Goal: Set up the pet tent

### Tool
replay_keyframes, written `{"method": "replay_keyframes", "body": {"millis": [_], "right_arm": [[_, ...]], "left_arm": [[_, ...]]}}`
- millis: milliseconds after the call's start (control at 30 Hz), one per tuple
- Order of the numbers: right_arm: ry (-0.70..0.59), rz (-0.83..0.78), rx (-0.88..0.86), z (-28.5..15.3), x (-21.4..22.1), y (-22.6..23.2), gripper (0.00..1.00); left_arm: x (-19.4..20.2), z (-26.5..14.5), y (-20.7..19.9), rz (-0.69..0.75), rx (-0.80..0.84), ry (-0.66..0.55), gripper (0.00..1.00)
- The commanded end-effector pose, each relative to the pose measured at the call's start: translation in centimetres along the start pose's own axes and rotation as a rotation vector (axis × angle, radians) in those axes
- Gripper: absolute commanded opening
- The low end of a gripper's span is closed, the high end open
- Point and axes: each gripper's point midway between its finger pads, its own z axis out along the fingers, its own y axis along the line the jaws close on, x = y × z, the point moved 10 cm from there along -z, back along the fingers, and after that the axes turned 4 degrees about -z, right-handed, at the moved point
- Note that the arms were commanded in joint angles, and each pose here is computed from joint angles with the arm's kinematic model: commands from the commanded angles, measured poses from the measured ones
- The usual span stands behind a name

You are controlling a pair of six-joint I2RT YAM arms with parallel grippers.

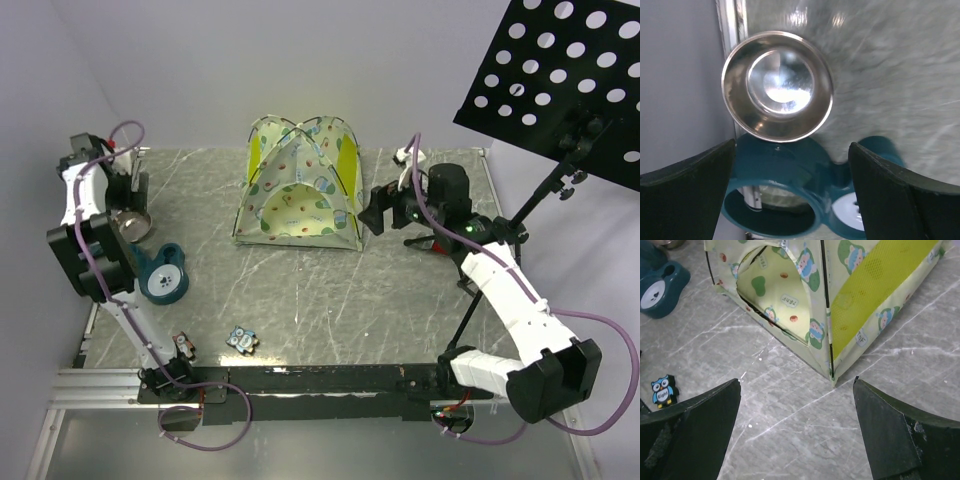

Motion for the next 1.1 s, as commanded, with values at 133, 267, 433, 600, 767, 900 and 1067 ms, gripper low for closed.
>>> {"method": "replay_keyframes", "body": {"millis": [133, 267, 433, 600, 767, 900, 1067], "right_arm": [[0.017, -0.013, -0.103, 0.0, -2.1, -1.1, 1.0], [0.036, 0.004, -0.109, 0.4, -2.3, -1.6, 1.0], [0.041, 0.024, -0.111, 0.4, -2.6, -2.1, 1.0], [0.053, 0.027, -0.116, 0.5, -2.7, -2.2, 1.0], [0.056, 0.028, -0.089, 0.5, -3.0, -2.8, 1.0], [0.049, 0.031, -0.085, 0.5, -3.1, -3.1, 1.0], [0.037, 0.043, -0.093, 0.6, -2.9, -3.1, 1.0]], "left_arm": [[0.8, 3.3, -3.1, 0.231, -0.076, 0.068, 0.96], [1.2, 5.7, -4.0, 0.254, -0.052, 0.121, 0.95], [1.0, 7.8, -4.0, 0.257, -0.092, 0.123, 0.88], [1.1, 9.5, -4.2, 0.305, -0.148, 0.143, 0.76], [0.7, 9.0, -4.5, 0.284, -0.144, 0.128, 0.31], [-0.8, 3.9, -6.1, 0.255, -0.121, 0.056, 0.01], [-0.6, -4.7, -9.0, 0.235, -0.2, -0.056, 0.01]]}}
